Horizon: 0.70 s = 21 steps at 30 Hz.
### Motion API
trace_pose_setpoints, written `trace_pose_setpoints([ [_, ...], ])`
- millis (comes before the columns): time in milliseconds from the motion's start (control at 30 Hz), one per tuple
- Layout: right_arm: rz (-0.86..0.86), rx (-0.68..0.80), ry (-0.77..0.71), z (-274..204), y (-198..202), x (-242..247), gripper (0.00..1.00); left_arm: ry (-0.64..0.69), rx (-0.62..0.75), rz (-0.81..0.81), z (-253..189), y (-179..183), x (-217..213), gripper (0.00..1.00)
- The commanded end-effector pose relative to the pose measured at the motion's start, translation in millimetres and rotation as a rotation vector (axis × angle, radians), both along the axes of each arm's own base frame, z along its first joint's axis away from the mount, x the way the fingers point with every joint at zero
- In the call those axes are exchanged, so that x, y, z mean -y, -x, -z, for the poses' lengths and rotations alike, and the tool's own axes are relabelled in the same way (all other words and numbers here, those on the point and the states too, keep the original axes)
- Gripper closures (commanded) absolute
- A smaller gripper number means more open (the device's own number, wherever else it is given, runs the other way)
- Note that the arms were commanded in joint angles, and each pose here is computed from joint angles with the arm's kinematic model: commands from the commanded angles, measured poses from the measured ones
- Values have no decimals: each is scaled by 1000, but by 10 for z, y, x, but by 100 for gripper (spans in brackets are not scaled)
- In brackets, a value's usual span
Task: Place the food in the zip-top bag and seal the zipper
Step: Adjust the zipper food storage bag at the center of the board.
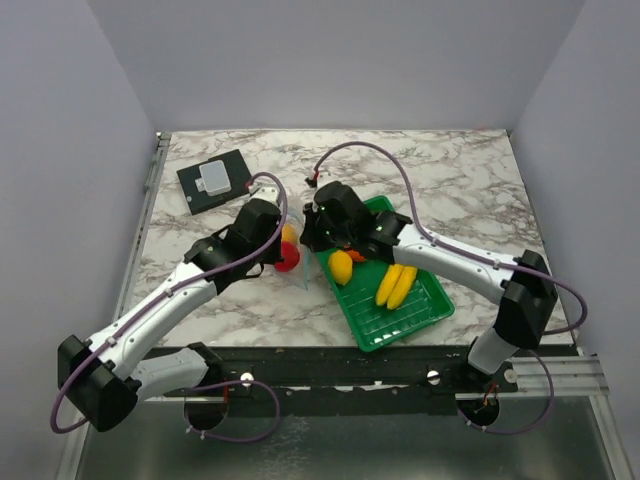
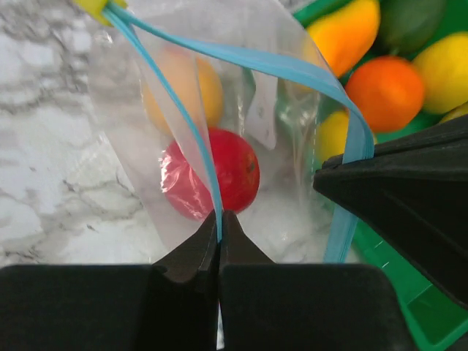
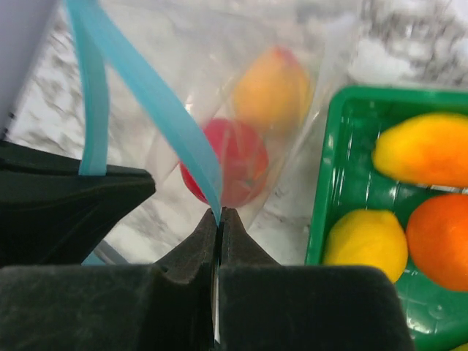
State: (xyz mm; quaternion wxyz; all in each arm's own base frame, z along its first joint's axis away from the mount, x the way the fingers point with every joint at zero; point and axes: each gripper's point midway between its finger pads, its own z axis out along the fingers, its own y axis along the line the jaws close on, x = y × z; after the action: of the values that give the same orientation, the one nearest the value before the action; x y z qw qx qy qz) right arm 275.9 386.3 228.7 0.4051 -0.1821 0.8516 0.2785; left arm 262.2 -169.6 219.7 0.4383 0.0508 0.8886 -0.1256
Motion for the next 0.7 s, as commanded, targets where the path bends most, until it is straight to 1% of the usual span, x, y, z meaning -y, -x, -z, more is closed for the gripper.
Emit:
trace_pose_setpoints([
  [0,-39,-101,16,343,136,-40,99,56,-97,38,344,134,137,100],
  [67,-30,-68,7,216,109,-9,99,71,-73,46,192,141,138,100],
  [200,-19,-4,-26,-128,92,65,99,110,34,60,-385,144,93,100],
  [300,-11,30,-51,-320,106,130,99,125,99,52,-689,183,0,99],
  [367,-3,51,-65,-430,115,180,99,128,133,36,-814,208,-76,99],
  [533,-7,95,-124,-750,198,281,99,196,201,59,-1123,338,-119,98],
  [667,-28,92,-131,-824,245,284,99,201,193,78,-1137,374,-103,97],
])
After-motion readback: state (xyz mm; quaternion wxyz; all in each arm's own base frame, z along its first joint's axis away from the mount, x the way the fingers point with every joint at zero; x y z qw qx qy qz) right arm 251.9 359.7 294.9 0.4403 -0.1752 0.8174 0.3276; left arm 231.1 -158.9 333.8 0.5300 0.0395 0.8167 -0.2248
